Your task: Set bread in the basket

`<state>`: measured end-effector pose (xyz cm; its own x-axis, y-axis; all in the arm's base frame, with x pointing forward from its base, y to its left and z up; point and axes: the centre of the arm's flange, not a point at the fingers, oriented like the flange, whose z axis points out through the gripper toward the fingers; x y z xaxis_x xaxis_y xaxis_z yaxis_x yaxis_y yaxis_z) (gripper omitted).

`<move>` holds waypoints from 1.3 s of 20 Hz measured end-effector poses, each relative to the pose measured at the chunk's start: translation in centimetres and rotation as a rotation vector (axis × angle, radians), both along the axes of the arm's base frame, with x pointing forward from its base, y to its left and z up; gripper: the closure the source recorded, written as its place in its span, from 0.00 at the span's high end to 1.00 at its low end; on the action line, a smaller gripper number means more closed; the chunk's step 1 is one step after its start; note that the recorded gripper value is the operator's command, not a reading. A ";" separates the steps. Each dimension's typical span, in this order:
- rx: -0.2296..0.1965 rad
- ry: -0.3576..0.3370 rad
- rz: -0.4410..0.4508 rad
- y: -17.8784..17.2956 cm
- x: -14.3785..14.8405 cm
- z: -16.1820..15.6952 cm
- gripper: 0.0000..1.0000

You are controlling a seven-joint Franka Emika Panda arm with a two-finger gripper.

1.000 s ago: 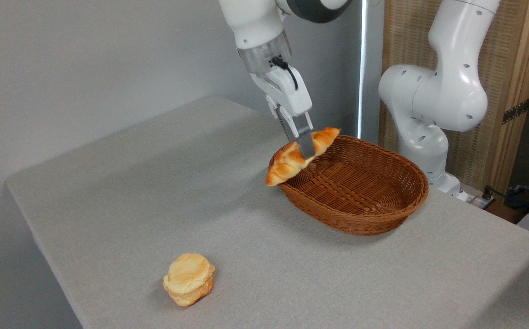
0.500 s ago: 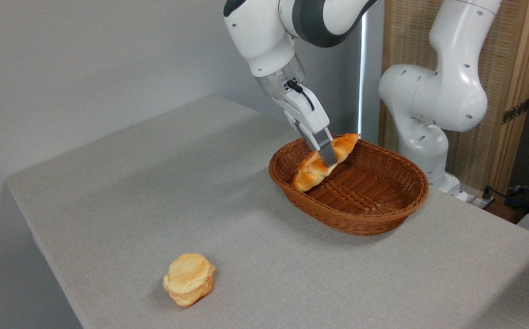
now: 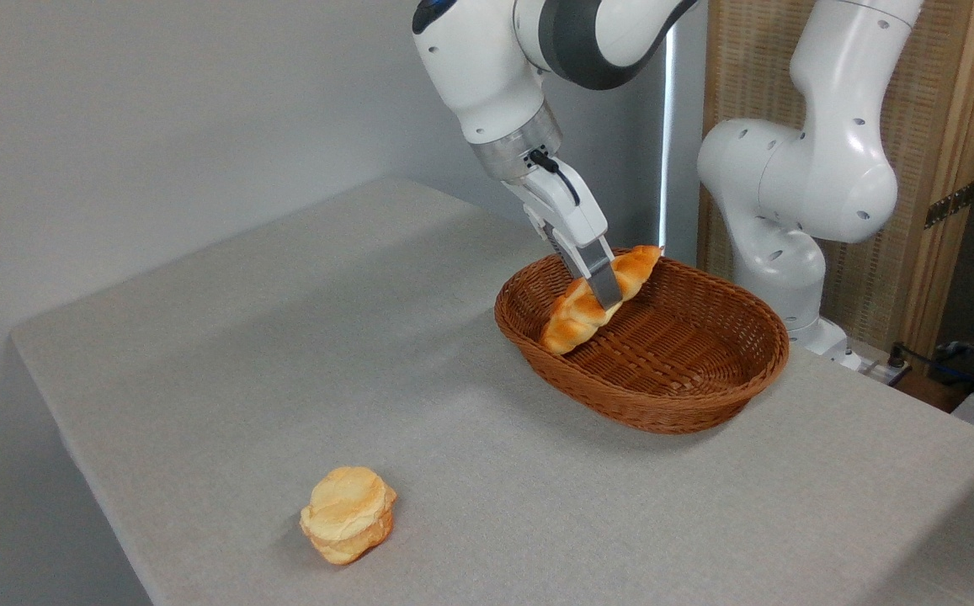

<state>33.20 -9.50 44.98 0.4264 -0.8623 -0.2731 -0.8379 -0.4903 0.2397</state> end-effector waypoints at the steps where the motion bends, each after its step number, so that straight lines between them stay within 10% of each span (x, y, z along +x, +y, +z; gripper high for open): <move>1: 0.000 0.000 0.000 0.0 0.0 0.0 1.00; 9: -0.005 -0.009 0.000 -0.1 0.2 0.3 1.00; 14: -0.075 -0.129 0.040 0.6 2.7 5.9 1.00; 26: -0.164 -0.307 0.119 2.2 19.2 16.5 1.00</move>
